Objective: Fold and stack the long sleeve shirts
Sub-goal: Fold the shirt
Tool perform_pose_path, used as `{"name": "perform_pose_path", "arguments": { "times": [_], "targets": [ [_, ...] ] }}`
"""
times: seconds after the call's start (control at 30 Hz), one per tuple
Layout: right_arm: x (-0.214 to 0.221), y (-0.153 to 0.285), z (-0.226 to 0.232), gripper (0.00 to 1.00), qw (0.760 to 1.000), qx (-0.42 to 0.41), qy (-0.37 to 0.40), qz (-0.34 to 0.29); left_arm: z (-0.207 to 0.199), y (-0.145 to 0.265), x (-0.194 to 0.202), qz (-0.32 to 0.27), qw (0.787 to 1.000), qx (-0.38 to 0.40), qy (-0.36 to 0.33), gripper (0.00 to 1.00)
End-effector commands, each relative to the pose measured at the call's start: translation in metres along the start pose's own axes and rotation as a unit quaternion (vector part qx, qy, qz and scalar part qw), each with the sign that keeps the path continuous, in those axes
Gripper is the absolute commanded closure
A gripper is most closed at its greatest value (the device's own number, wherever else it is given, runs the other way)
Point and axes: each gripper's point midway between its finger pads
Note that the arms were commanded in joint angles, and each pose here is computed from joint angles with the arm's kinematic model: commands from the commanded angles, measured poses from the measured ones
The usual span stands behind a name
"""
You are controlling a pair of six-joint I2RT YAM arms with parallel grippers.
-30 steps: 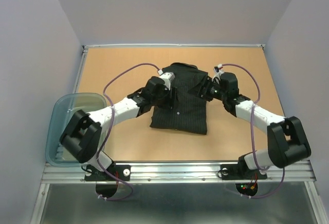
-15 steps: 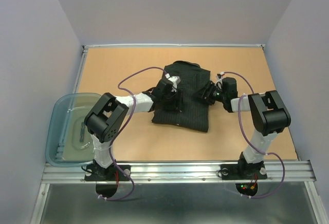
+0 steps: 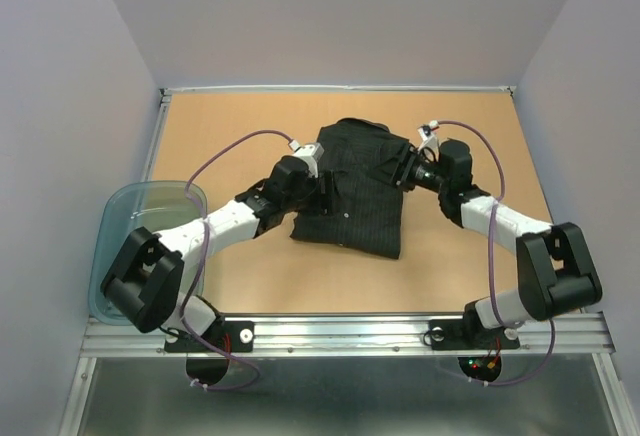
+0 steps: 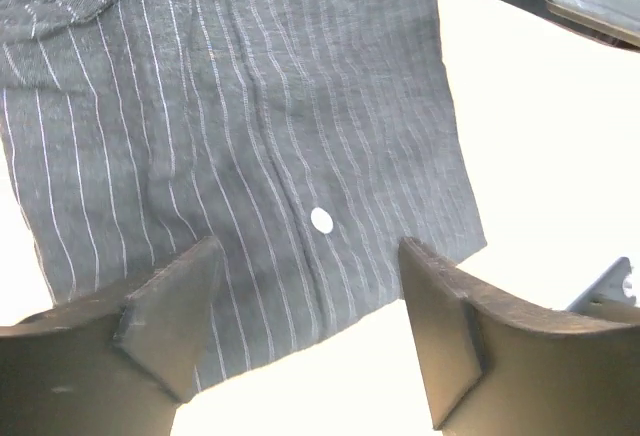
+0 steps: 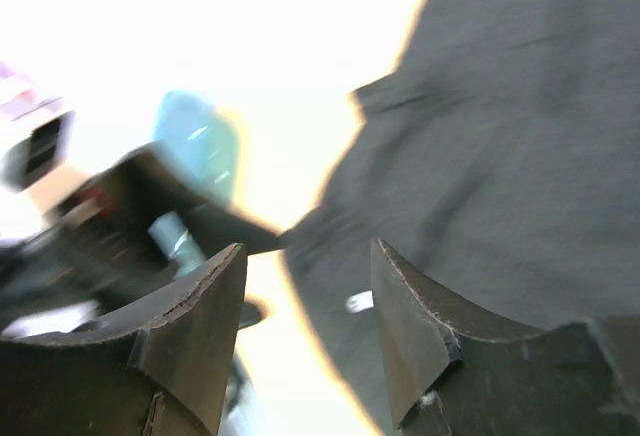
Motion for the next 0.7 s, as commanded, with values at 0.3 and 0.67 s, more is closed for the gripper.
{"name": "perform_pose_path", "arguments": {
  "times": [0.3,0.67],
  "targets": [
    [0.118,-0.011,0.070,0.43,0.990,-0.086,-0.068,0.087,0.048,-0.018,0.029,0.004,0.997,-0.056,0.060,0.41],
    [0.188,0.024,-0.034,0.53,0.981,0.074,-0.158,0.090,0.104,-0.030,0.061,0.026,0.986,-0.118,0.111,0.50]
  ]
}}
Point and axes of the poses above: each gripper's point midway between its finger pads, its own y axis back along the fingers, its own z axis along the line the jaws close on, x = y × z, and after that the axes turned 13 degrees about y, right-handed
